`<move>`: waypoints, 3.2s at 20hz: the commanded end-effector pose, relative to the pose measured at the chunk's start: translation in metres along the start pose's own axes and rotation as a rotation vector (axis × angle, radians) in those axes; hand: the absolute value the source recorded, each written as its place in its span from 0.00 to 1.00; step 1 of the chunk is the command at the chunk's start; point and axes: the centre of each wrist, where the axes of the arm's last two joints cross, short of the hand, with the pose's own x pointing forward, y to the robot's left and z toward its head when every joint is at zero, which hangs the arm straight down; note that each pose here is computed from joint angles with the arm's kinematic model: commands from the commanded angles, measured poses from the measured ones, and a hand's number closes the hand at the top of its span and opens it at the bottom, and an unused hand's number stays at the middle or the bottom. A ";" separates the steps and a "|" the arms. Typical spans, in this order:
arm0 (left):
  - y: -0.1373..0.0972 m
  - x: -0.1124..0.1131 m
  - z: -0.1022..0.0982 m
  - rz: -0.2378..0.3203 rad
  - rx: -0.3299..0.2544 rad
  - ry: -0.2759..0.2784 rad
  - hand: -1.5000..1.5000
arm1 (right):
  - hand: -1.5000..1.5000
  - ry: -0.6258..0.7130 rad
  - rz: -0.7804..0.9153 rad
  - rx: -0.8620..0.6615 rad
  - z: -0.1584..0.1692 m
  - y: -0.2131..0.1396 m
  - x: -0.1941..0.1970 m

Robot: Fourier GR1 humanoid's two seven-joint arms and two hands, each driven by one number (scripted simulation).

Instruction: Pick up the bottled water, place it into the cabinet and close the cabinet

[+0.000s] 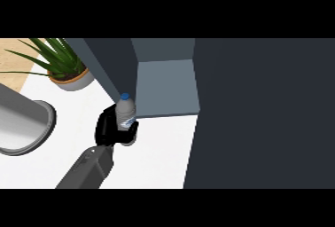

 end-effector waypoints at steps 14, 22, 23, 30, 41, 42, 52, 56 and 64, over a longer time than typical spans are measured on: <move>-0.111 0.050 -0.060 -0.142 -0.011 -0.108 1.00 | 0.00 -0.030 -0.065 0.066 -0.005 -0.026 0.005; -0.100 0.040 -0.054 -0.240 0.081 -0.090 1.00 | 0.00 -0.038 -0.089 0.096 -0.007 -0.034 0.002; -0.096 0.046 -0.058 -0.250 0.102 -0.104 1.00 | 0.00 -0.030 -0.094 0.079 -0.007 -0.040 0.002; -0.092 0.045 -0.057 -0.259 0.157 -0.115 1.00 | 0.00 -0.036 -0.110 0.087 -0.010 -0.042 0.002; -0.084 0.045 -0.053 -0.152 0.255 -0.116 1.00 | 0.00 -0.046 -0.105 0.109 -0.012 -0.053 0.002; -0.078 0.050 -0.058 -0.164 0.234 -0.125 1.00 | 0.00 -0.042 -0.086 0.111 -0.016 -0.054 0.003; -0.066 0.050 -0.053 -0.213 0.251 -0.146 0.00 | 0.00 -0.046 -0.133 0.117 -0.015 -0.058 -0.005; -0.067 0.049 -0.050 -0.208 0.264 -0.146 0.00 | 0.00 -0.051 -0.143 0.134 -0.020 -0.057 -0.005; -0.063 0.060 -0.055 -0.278 0.267 -0.200 0.00 | 0.00 -0.057 -0.127 0.162 -0.024 -0.059 -0.003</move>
